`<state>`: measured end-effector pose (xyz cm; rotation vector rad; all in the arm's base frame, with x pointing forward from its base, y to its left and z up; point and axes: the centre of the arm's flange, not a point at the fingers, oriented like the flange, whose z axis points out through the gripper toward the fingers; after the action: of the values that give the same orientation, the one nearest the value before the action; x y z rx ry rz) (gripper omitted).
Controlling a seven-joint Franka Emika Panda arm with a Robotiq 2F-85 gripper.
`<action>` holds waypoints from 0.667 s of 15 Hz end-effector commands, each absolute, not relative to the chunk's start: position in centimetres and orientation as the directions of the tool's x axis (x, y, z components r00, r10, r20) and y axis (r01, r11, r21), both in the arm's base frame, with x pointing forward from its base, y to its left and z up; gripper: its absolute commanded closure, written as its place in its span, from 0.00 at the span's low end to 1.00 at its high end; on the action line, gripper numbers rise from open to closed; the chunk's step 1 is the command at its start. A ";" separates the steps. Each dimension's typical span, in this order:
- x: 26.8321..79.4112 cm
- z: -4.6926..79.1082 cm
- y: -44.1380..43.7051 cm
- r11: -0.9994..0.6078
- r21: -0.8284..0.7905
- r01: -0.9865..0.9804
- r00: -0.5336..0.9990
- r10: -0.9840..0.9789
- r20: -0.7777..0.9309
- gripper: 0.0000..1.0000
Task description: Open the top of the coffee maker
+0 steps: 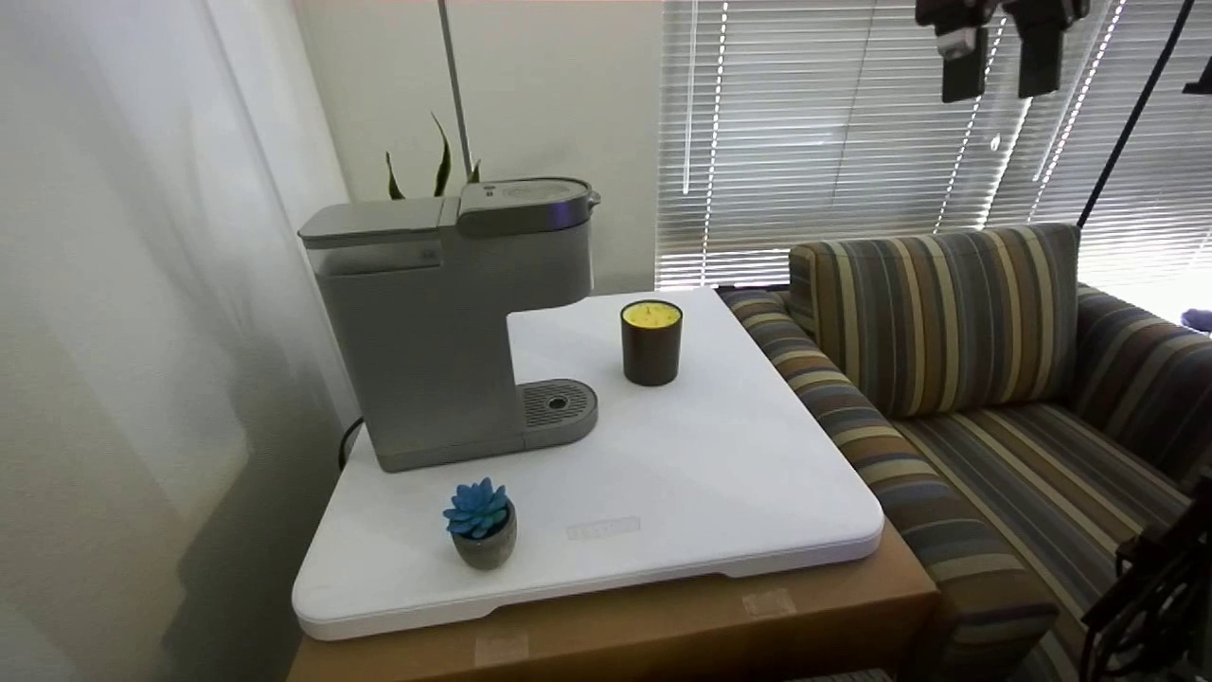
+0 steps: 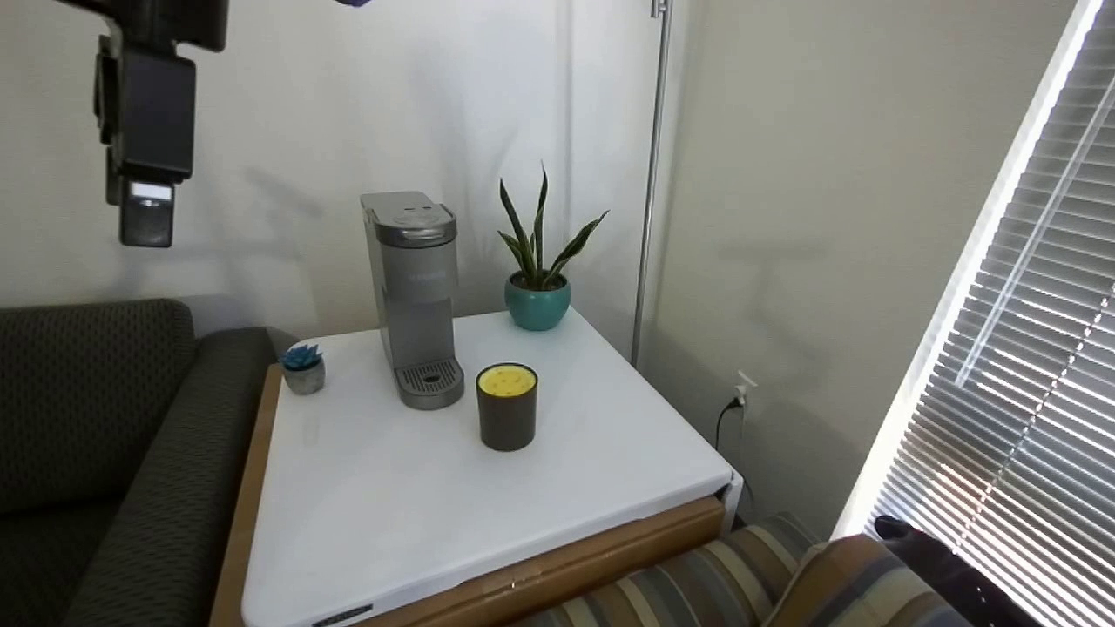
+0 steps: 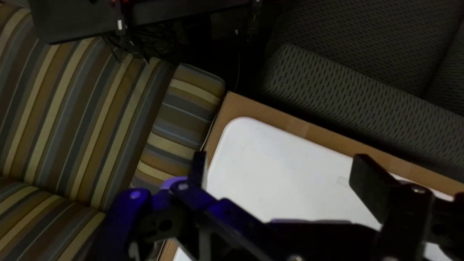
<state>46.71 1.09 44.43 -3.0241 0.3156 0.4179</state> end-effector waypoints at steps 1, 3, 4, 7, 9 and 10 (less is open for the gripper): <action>48.1 42.5 1.1 -0.935 -0.136 -0.327 0.916 -0.279 -0.289 0.00; 49.0 41.7 1.3 -0.896 -0.199 -0.398 0.894 -0.331 -0.301 0.00; 49.7 41.3 1.4 -0.869 -0.232 -0.438 0.880 -0.362 -0.306 0.00; 51.6 40.0 1.0 -0.800 -0.298 -0.520 0.847 -0.438 -0.303 0.00; 52.9 39.6 0.5 -0.755 -0.347 -0.557 0.828 -0.473 -0.301 0.00; 53.4 39.6 0.1 -0.729 -0.373 -0.574 0.818 -0.493 -0.296 0.00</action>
<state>51.17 1.11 40.22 -2.6403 0.7169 0.2972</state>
